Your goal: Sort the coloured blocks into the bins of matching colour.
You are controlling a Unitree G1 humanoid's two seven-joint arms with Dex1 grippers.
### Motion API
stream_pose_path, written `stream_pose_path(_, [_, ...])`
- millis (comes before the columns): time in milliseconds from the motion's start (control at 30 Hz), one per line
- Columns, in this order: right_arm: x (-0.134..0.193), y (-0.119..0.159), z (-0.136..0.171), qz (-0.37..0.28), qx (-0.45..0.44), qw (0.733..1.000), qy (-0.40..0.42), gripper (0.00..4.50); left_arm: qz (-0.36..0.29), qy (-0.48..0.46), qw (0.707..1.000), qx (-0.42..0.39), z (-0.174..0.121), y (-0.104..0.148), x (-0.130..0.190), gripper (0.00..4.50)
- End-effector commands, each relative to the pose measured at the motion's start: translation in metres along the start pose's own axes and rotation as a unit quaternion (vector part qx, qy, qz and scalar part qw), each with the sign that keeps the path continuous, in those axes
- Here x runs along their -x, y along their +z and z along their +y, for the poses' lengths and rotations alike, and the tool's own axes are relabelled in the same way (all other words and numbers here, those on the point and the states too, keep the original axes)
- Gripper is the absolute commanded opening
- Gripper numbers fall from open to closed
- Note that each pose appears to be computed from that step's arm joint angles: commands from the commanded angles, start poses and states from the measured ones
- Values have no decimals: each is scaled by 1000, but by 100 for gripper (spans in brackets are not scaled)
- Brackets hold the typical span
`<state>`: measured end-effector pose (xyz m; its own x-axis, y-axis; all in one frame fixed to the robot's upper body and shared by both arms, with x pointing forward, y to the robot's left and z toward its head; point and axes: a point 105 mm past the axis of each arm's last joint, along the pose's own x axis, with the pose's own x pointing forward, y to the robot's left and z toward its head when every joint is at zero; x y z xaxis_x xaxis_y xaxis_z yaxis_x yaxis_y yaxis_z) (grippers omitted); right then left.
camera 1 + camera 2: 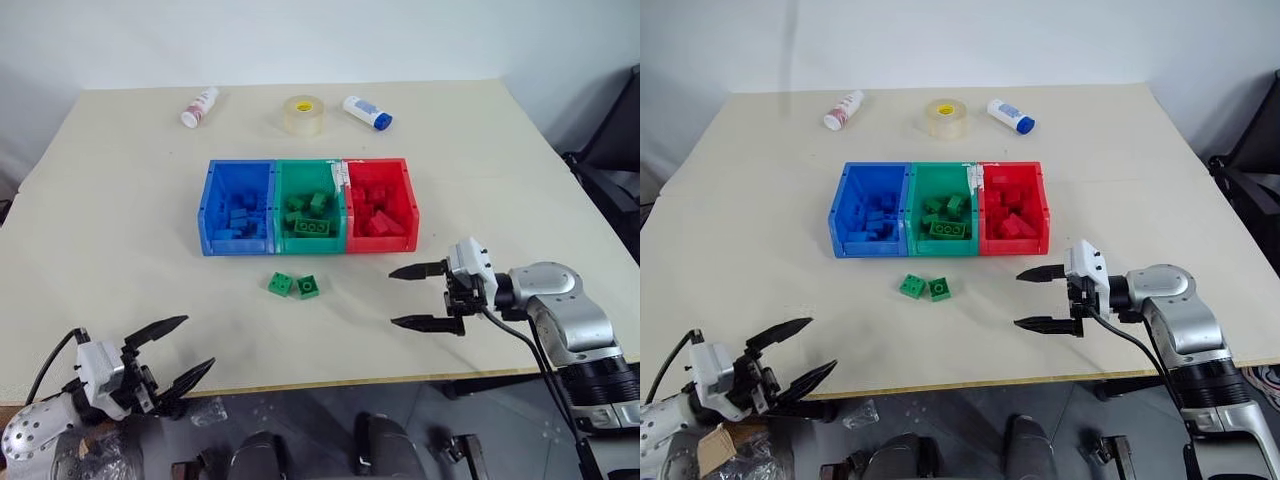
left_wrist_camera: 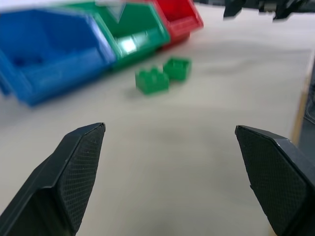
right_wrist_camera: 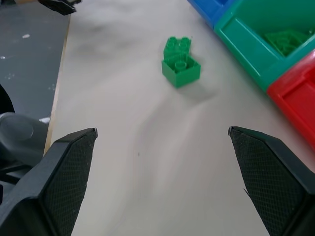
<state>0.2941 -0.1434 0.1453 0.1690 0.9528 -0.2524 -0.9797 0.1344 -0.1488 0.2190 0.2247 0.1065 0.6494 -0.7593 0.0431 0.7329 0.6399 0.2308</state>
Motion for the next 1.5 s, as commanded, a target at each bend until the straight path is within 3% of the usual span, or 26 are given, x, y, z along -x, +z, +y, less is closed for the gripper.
stream_pose_path(33, [0,14,-3,-23,26,999,-9,447,-2,-14,1000,-3,-5,2,-26,450])
stream_pose_path(200, [4,7,-4,-22,28,999,-35,447,1,-37,999,-8,-11,-5,-70,450])
stream_pose_path(367, [6,2,0,-28,31,997,-64,447,43,-2,999,-13,4,-26,-103,450])
stream_pose_path(733, [8,1,14,-39,29,993,-107,447,77,-21,996,-25,9,-40,-140,450])
stream_pose_path(833, [7,2,16,-39,30,992,-114,450,80,-25,996,-24,10,-42,-144,386])
stream_pose_path(967, [7,4,18,-39,32,992,-119,450,80,-38,996,-25,7,-40,-144,262])
stream_pose_path(1100, [8,5,19,-39,33,991,-123,450,55,-54,997,-28,5,-26,-146,145])
stream_pose_path(1367, [10,10,13,-39,39,990,-132,450,-35,-75,996,-21,3,39,-162,145])
stream_pose_path(1500, [11,13,11,-41,41,989,-139,450,-56,-39,997,-31,18,66,-176,145])
